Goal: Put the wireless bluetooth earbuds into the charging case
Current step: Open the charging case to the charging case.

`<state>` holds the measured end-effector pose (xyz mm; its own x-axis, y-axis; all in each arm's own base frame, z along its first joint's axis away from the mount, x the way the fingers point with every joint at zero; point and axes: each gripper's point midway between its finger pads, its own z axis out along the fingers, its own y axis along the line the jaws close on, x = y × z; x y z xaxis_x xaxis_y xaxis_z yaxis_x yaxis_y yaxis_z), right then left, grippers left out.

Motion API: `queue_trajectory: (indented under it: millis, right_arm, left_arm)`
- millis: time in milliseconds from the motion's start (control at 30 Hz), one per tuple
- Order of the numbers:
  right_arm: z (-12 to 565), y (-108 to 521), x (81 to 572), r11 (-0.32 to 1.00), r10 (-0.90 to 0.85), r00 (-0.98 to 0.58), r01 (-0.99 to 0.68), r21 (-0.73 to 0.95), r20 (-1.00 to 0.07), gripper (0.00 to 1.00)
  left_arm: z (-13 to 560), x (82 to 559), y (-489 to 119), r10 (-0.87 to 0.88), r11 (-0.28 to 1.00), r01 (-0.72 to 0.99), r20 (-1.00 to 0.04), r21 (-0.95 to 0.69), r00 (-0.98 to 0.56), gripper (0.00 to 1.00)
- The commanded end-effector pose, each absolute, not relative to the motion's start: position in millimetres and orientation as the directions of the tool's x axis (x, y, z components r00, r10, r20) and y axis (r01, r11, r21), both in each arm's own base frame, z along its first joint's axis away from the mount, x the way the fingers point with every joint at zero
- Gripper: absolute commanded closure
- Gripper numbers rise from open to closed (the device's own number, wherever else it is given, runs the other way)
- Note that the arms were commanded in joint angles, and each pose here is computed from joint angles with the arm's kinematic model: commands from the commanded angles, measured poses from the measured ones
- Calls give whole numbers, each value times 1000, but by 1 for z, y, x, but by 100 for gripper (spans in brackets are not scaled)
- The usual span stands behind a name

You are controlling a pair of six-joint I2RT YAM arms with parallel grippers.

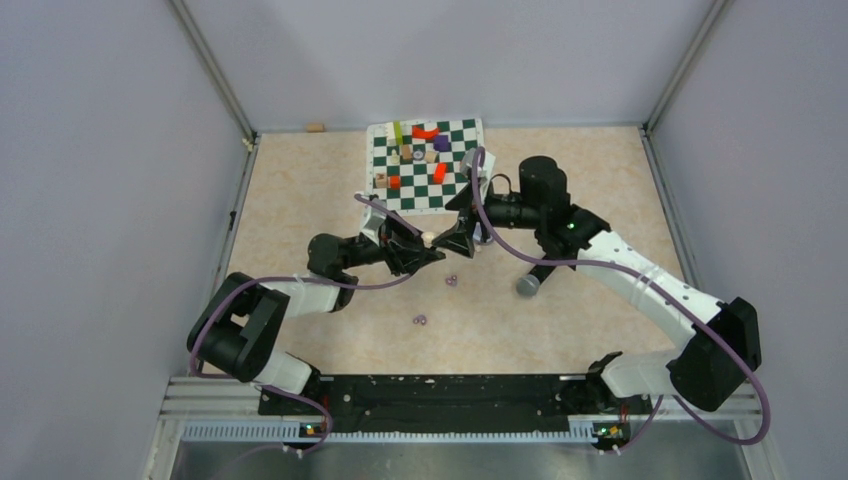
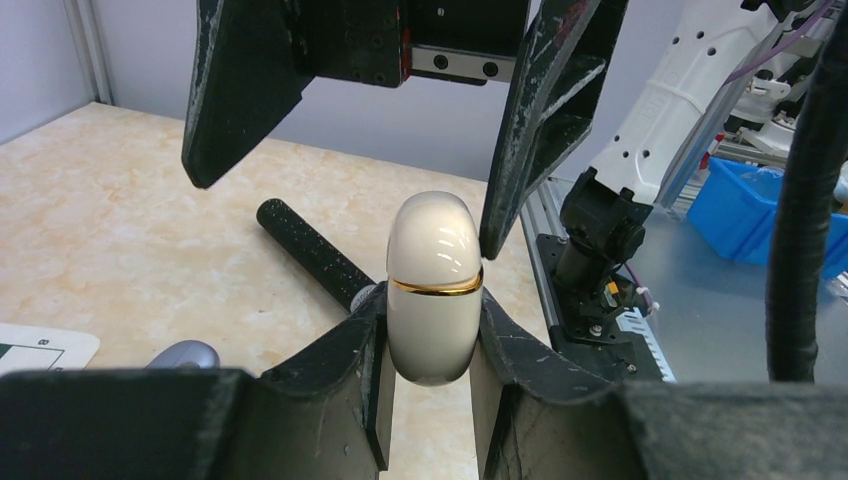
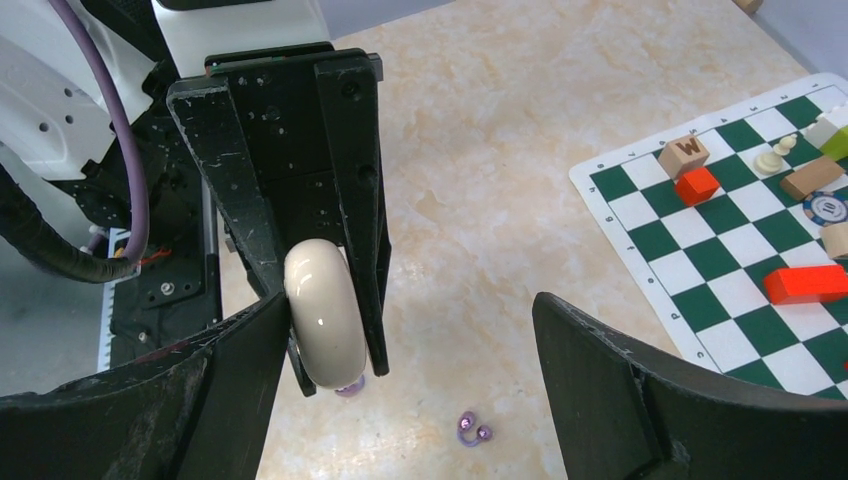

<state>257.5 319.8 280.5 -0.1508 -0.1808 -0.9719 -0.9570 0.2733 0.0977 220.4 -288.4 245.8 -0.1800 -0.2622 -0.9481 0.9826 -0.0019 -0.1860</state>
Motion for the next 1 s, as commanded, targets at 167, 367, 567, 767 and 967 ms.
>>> queue_trajectory:
  millis: [167,367,567,767,967]
  right_arm:
    - [333,305,286,373,-138,-23,-927,-31,-990,11]
    - [343,307,277,328,-139,-17,-944,-30,-990,11]
    - [349,294,283,369,-121,-39,-929,-8,-992,10]
    - [321,258,316,479,-55,-233,-860,179,-971,13]
    - [231,239,347,592,-108,-467,-739,321,-877,23]
  left_arm:
    - [263,201,-288,-292,-62,997,-954,-52,-68,100]
    - [264,202,-288,-292,-64,996,-953,-58,-74,100]
    - [265,202,-288,-295,-63,996,-953,-57,-73,100]
    - [271,202,-283,-303,-52,998,-952,-39,-53,100]
    - [276,203,-280,-308,-47,999,-951,-25,-39,100]
